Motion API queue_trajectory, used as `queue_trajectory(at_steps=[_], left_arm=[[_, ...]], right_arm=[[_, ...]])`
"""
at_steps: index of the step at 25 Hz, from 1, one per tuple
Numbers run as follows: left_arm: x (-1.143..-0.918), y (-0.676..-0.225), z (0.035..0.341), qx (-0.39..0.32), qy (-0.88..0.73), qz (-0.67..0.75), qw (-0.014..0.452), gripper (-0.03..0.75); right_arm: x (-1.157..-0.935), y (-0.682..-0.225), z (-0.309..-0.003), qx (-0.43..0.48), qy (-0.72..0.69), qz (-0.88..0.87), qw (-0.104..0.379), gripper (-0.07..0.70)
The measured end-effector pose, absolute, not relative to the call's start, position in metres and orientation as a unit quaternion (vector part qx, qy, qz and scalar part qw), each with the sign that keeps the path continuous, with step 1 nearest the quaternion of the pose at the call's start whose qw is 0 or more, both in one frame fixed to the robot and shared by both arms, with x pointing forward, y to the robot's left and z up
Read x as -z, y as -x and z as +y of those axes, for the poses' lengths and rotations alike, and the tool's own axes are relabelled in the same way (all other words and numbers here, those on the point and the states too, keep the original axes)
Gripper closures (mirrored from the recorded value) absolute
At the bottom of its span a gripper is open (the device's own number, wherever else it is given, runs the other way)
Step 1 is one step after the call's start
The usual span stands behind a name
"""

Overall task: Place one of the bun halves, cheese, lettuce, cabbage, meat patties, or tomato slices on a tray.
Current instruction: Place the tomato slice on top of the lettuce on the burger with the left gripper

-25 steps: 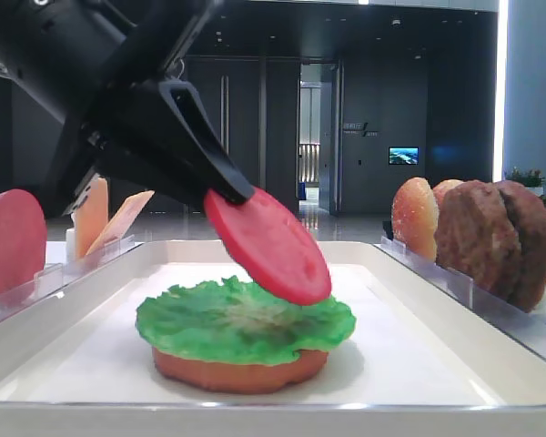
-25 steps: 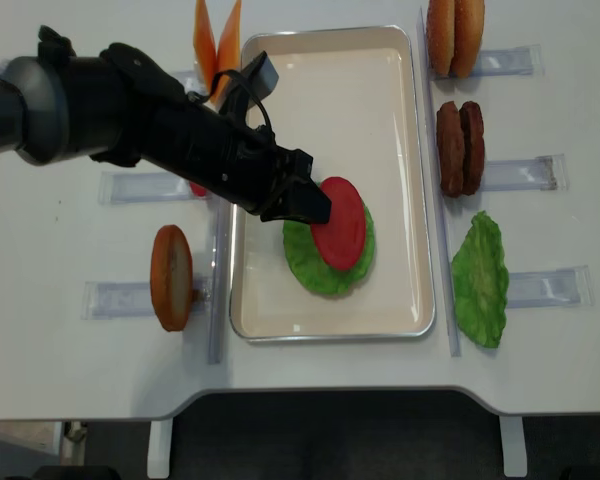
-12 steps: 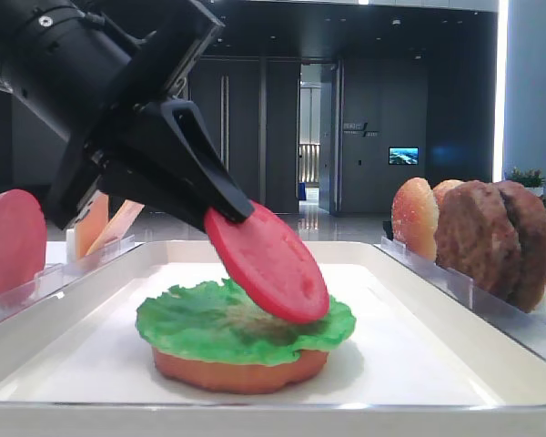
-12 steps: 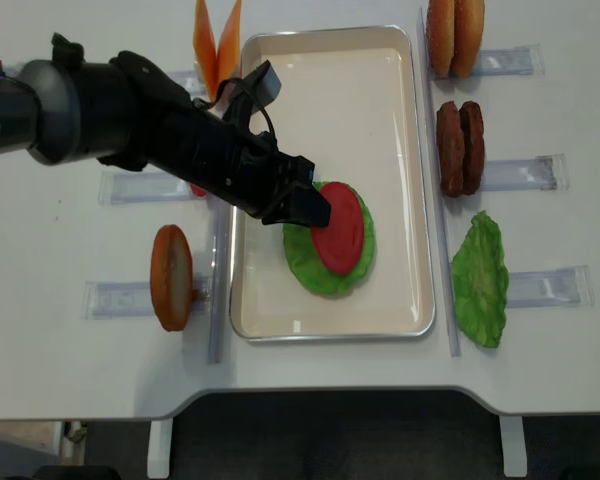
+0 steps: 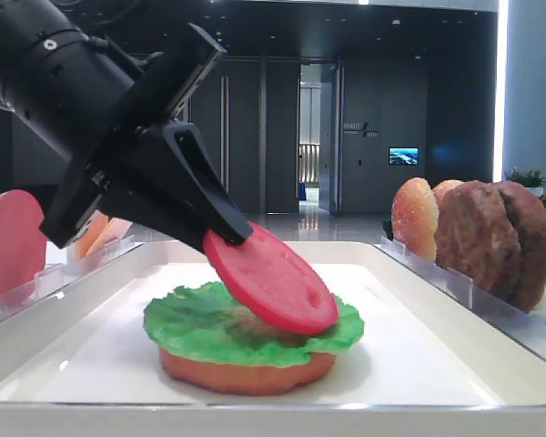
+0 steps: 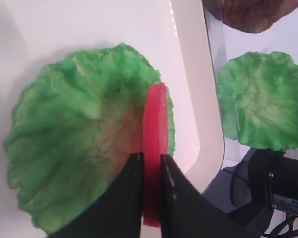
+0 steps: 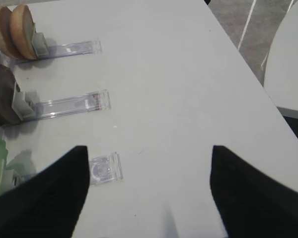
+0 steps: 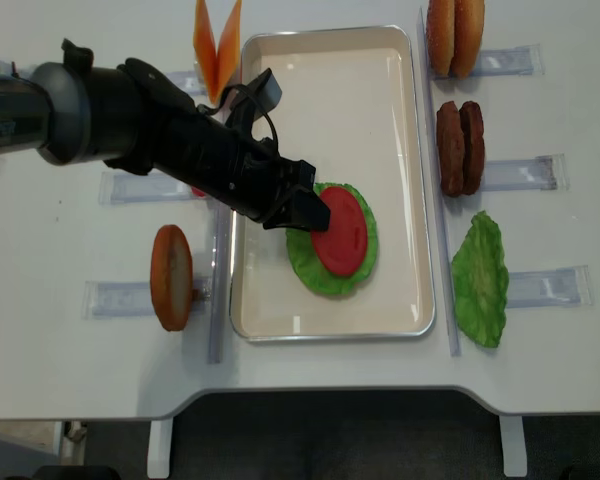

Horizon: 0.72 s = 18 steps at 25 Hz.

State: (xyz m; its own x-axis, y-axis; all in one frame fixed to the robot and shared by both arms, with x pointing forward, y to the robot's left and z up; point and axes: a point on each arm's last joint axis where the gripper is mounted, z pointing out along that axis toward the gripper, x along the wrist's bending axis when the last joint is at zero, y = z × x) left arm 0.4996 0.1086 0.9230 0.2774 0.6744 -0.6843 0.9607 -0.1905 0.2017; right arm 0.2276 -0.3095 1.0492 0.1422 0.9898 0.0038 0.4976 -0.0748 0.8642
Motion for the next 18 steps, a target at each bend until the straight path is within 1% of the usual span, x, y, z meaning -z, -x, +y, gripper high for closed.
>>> queue_trajectory(at_steps=[3,5,6,8,11,13,15,18], left_arm=[[-0.923,-0.5,0.108,0.231,-0.735,0.557,0.311,0.659],[-0.923,-0.5,0.109,0.233,-0.732,0.561,0.309,0.624],[-0.923,-0.5,0.109,0.233,-0.731,0.562,0.308,0.582],[-0.923,-0.499,0.109,0.234,-0.729,0.566,0.304,0.473],[-0.922,-0.499,0.11,0.237,-0.726,0.575,0.294,0.263],[-0.925,-0.497,0.111,0.234,-0.726,0.579,0.288,0.174],[-0.931,-0.496,0.113,0.228,-0.727,0.582,0.283,0.136],[-0.939,-0.493,0.118,0.218,-0.728,0.591,0.27,0.118]], right_arm=[[-1.049,-0.228,-0.31,-0.328,-0.656,0.567,0.376,0.143],[-1.049,-0.228,-0.31,-0.328,-0.656,0.567,0.376,0.143],[-1.049,-0.228,-0.31,-0.328,-0.656,0.567,0.376,0.143],[-1.049,-0.228,-0.31,-0.328,-0.656,0.567,0.376,0.143],[-1.049,-0.228,-0.31,-0.328,-0.656,0.567,0.376,0.143],[-1.049,-0.228,-0.31,-0.328,-0.656,0.567,0.376,0.143],[-1.049,-0.228,-0.31,-0.328,-0.656,0.567,0.376,0.143],[-1.049,-0.228,-0.31,-0.328,-0.656,0.567,0.376,0.143]])
